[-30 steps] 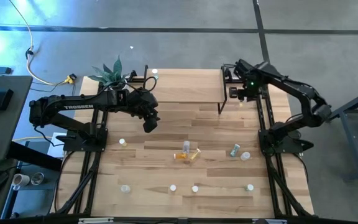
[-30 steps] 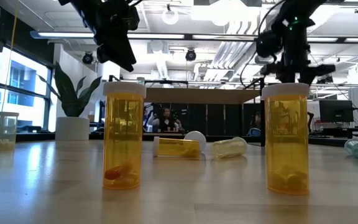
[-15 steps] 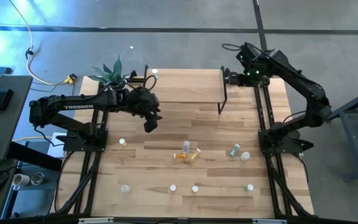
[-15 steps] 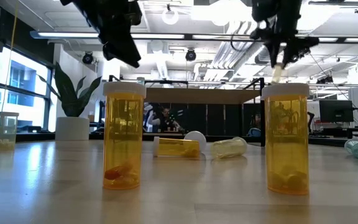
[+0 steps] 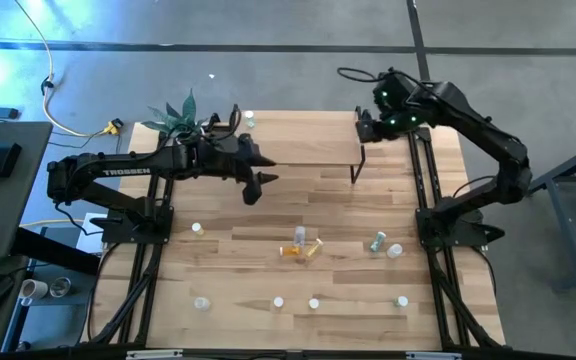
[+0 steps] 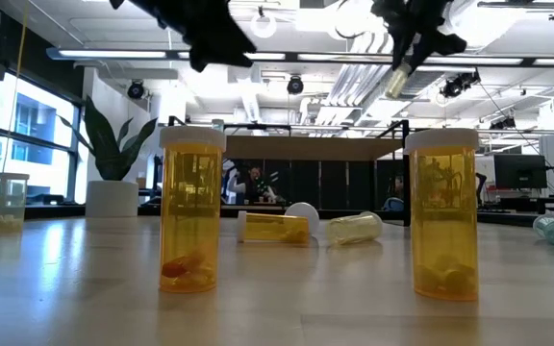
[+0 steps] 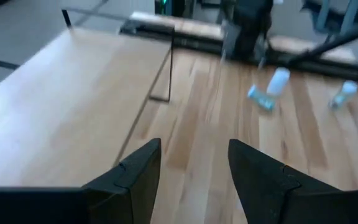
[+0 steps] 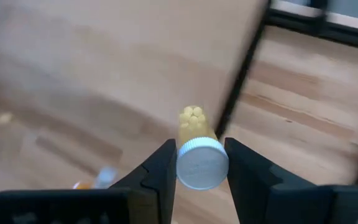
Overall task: Pick and place medicine bottles onto shelf by color
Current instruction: Put the top right yellow pill bottle on the shelf
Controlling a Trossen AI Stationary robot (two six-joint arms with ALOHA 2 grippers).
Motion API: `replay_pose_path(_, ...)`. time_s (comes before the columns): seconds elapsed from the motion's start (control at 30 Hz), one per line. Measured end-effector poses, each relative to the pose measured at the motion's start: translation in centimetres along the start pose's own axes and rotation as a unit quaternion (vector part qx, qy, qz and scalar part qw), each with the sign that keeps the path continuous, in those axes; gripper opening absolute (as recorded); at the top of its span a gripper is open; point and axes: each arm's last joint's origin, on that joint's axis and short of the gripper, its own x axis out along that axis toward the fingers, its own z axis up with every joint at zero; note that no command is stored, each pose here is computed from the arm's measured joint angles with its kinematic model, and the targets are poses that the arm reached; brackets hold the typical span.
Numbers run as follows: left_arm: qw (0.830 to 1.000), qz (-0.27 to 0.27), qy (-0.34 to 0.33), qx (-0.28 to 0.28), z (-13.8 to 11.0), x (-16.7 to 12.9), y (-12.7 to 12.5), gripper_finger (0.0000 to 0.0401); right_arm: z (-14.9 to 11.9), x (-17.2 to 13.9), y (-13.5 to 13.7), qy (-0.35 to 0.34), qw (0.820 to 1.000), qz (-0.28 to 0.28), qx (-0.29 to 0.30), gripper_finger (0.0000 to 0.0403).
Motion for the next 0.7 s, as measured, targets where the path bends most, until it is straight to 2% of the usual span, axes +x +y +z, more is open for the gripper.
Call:
replay_pose_path(0.13,0.999,-0.025,-0.017,-0.041,0.4,0.0,-0.1,0.0206,-0.2,0.4,2.0,0.007,0.994,0.076,-0.076,0.0108)
replay_pose_path(0.33,0.991,-0.096,-0.022,-0.088,0.7,-0.1,-0.6,0.0226,-0.7,0.8,5.1,0.003,0.968,0.186,-0.171,0.0108)
replay_pose_path(0.53,0.98,-0.143,-0.025,-0.134,1.0,-0.1,-0.8,0.0227,-2.0,1.8,7.8,0.016,0.941,0.232,-0.244,0.0108)
replay_pose_path(0.7,0.969,-0.189,-0.012,-0.159,1.0,-0.2,-1.1,0.0227,-3.8,2.5,10.2,0.044,0.913,0.273,-0.302,0.0108)
